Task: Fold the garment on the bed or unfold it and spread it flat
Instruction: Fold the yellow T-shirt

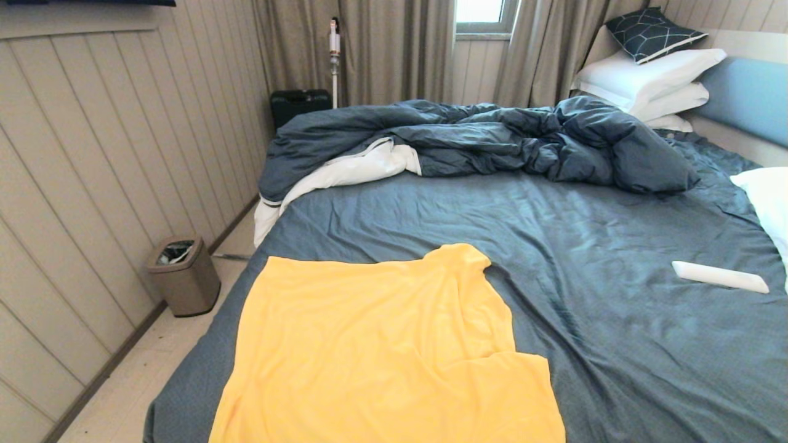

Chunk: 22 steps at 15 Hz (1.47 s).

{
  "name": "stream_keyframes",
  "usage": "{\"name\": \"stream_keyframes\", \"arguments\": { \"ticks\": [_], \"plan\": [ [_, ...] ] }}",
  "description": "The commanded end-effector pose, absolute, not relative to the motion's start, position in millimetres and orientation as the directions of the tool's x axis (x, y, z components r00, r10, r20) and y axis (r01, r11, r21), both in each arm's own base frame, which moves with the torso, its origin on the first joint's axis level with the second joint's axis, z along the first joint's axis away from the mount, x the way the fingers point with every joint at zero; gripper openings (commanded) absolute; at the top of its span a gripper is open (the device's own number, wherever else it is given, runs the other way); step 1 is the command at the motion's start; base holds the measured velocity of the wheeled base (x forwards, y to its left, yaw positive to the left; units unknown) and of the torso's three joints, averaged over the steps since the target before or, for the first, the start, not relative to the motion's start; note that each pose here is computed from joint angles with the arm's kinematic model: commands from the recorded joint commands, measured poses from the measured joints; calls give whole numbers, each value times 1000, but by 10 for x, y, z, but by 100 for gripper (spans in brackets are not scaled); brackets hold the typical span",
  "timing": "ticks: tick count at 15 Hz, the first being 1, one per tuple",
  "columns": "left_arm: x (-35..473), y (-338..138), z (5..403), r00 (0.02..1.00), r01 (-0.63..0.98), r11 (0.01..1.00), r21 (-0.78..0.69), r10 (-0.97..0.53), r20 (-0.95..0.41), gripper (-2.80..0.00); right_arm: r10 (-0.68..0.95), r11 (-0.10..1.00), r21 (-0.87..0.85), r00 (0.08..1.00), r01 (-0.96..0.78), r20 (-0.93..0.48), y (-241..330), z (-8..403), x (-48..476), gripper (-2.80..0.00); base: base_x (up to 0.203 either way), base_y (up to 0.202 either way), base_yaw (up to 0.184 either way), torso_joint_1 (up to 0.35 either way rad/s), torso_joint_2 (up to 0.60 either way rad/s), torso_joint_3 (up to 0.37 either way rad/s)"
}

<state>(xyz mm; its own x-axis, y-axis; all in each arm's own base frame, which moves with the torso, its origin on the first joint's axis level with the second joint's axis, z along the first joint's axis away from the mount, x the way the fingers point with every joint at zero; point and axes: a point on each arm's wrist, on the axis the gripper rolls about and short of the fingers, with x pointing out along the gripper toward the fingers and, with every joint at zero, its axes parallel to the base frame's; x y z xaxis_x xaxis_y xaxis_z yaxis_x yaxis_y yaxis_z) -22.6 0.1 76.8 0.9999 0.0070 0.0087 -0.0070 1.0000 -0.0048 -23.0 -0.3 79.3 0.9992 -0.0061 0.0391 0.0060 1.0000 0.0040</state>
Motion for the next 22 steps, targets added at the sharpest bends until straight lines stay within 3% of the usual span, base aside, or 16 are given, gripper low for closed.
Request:
{"name": "stream_keyframes", "arguments": {
  "ticks": [1,8,11,13,16,19,22],
  "plan": [
    [-225,1,768,1000,-8,1000,-5,8,8,-280,-5,1000,3,999,5,38,-3,794,-229,-280,0,0,0,0,0,0],
    [-225,1,767,1000,-6,1000,-3,6,6,-280,-2,1000,-13,999,2,35,-3,794,-227,-280,0,0,0,0,0,0],
    [-231,3,776,1000,-17,1000,15,17,7,-280,-3,1000,-13,999,3,-35,-3,809,-170,-280,0,0,0,0,0,0],
    [-278,5,1038,999,-30,999,37,28,37,-280,-3,1000,-14,998,2,-60,-2,813,-150,-280,0,0,0,0,0,0],
    [-195,6,1595,999,-31,999,-7,31,-25,-280,6,1000,-10,994,-7,-108,0,849,-107,-280,0,0,0,0,0,0],
    [70,5,1988,995,-27,999,-40,23,-101,-280,22,999,31,1000,-22,-13,0,1538,-111,-280,0,0,0,0,0,0],
    [430,-3,2336,986,2,996,-89,-16,-166,-280,55,994,96,996,-49,-66,12,2162,209,-280,0,0,0,0,0,0]
  ]
}}
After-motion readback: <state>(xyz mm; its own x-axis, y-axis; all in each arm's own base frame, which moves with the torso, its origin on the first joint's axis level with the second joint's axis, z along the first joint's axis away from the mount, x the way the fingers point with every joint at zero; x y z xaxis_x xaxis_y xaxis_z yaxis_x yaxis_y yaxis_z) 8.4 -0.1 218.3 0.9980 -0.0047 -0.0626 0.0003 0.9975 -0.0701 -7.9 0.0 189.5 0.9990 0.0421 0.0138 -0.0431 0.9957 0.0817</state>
